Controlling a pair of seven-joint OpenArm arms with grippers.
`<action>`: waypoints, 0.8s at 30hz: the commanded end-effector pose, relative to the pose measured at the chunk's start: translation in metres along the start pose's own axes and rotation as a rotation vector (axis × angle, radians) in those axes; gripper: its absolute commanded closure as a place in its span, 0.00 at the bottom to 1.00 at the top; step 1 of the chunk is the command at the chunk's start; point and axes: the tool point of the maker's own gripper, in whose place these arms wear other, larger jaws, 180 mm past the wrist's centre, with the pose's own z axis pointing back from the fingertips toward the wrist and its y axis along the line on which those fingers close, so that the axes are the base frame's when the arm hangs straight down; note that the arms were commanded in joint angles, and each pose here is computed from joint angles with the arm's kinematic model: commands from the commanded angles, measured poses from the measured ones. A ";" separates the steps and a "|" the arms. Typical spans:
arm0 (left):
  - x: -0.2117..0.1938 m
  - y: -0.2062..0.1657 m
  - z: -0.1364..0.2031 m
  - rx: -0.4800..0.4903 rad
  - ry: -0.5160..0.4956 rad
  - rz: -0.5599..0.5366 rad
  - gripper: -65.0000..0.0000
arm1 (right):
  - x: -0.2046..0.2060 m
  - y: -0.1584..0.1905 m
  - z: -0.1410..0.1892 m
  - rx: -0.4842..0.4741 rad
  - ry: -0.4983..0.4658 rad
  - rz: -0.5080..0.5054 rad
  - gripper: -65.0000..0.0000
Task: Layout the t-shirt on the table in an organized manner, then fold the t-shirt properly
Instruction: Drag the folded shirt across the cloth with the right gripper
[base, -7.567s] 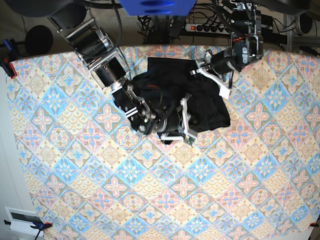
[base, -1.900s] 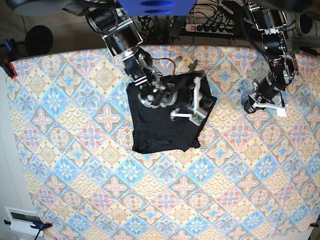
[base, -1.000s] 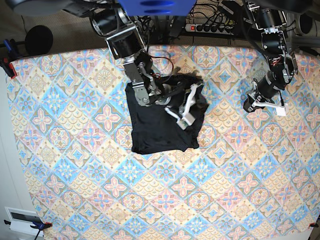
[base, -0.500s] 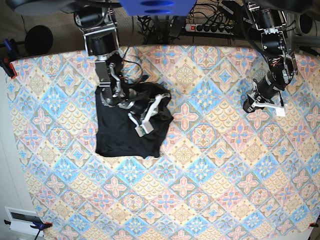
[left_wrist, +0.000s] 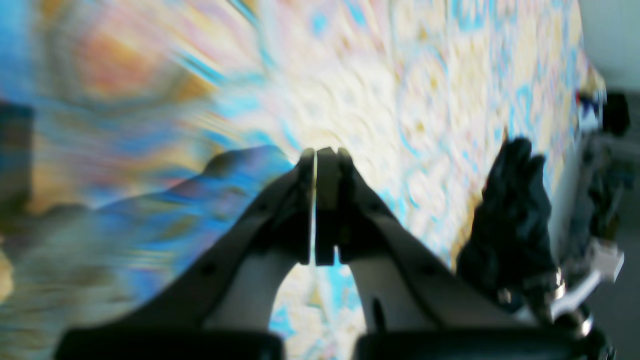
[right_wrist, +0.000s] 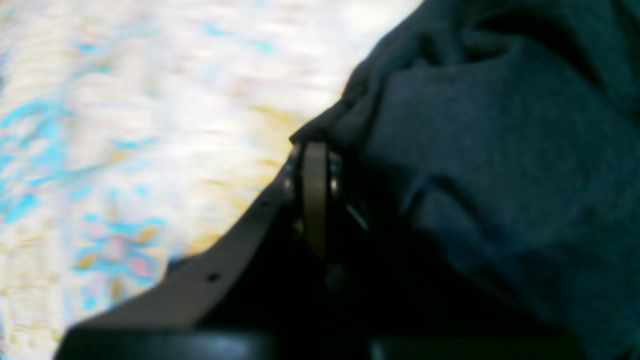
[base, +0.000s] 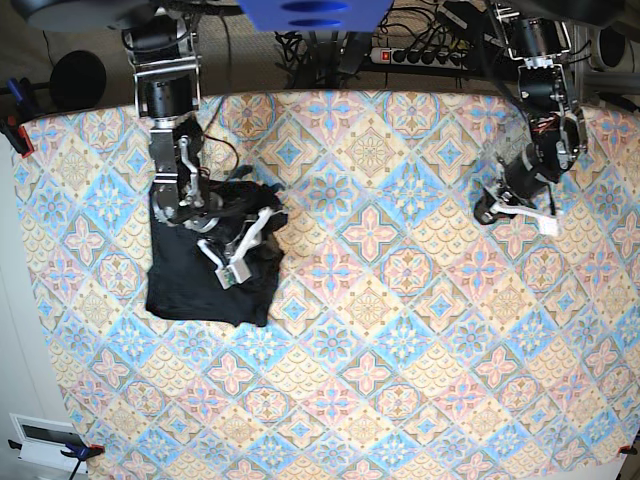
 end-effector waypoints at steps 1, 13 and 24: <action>0.017 -0.008 0.005 -0.021 -0.042 -0.024 1.00 | -0.018 -0.025 0.008 -0.096 0.107 0.038 1.00; 0.008 -0.021 -0.005 -0.048 -0.017 -0.034 1.00 | 0.004 -0.008 0.029 -0.097 0.041 0.112 1.00; 0.002 -0.024 -0.007 -0.053 -0.001 -0.038 1.00 | -0.014 0.019 0.049 -0.075 0.038 0.134 1.00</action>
